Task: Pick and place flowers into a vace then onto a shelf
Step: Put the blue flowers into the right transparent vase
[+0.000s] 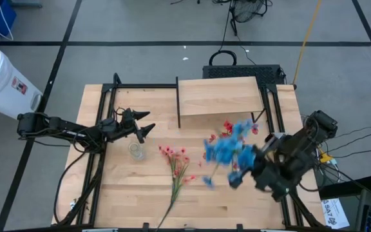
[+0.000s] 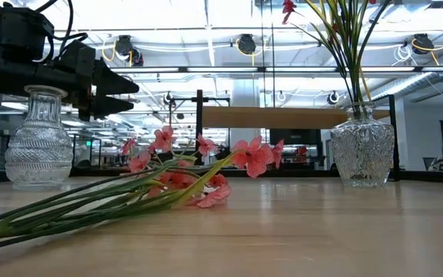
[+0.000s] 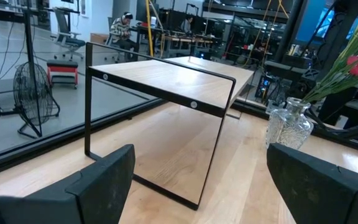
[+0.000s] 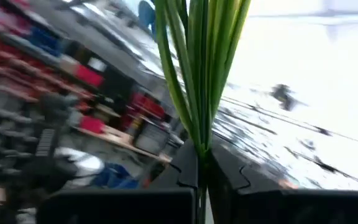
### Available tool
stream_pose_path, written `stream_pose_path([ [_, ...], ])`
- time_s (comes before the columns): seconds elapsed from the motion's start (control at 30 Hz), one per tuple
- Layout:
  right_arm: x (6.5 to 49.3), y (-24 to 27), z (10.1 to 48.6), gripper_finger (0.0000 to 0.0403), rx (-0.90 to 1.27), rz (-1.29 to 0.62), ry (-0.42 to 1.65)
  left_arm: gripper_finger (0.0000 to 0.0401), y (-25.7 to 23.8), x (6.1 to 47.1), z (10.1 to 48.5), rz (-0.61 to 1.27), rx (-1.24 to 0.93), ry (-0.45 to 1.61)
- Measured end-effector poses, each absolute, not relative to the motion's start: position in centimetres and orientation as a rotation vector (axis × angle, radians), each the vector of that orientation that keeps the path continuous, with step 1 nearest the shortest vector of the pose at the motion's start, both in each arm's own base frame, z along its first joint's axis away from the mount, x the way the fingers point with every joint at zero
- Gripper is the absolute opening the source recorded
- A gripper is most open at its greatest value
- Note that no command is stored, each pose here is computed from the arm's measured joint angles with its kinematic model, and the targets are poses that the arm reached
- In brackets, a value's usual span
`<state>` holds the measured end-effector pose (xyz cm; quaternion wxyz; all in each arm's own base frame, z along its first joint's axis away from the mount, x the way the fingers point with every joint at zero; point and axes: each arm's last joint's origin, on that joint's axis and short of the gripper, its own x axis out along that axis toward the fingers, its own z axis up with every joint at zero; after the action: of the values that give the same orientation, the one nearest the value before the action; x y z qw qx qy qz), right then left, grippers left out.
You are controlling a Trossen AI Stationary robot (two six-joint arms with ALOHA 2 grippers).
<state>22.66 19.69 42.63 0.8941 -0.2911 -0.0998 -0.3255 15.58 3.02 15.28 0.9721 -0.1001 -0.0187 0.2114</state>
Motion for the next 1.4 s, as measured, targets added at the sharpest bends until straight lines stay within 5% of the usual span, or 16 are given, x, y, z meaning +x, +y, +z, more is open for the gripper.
stream_pose_path([
  [0.33,21.1,15.0,44.0,0.0001,-0.729,-0.824,-0.122,0.0365,3.0,15.6,15.3,0.427,-0.202,-0.037],
  [0.63,15.0,8.3,44.2,0.0001,-0.544,-0.897,-0.152,0.0365,3.0,15.6,15.3,0.427,-0.202,-0.037],
  [1.07,11.8,4.2,32.7,0.0001,-0.305,-0.886,-0.212,0.0365,3.0,15.6,15.3,0.427,-0.202,-0.037],
  [1.4,11.9,3.5,28.9,0.0001,-0.128,-0.930,-0.171,0.0365,3.0,15.6,15.3,0.427,-0.202,-0.038],
])
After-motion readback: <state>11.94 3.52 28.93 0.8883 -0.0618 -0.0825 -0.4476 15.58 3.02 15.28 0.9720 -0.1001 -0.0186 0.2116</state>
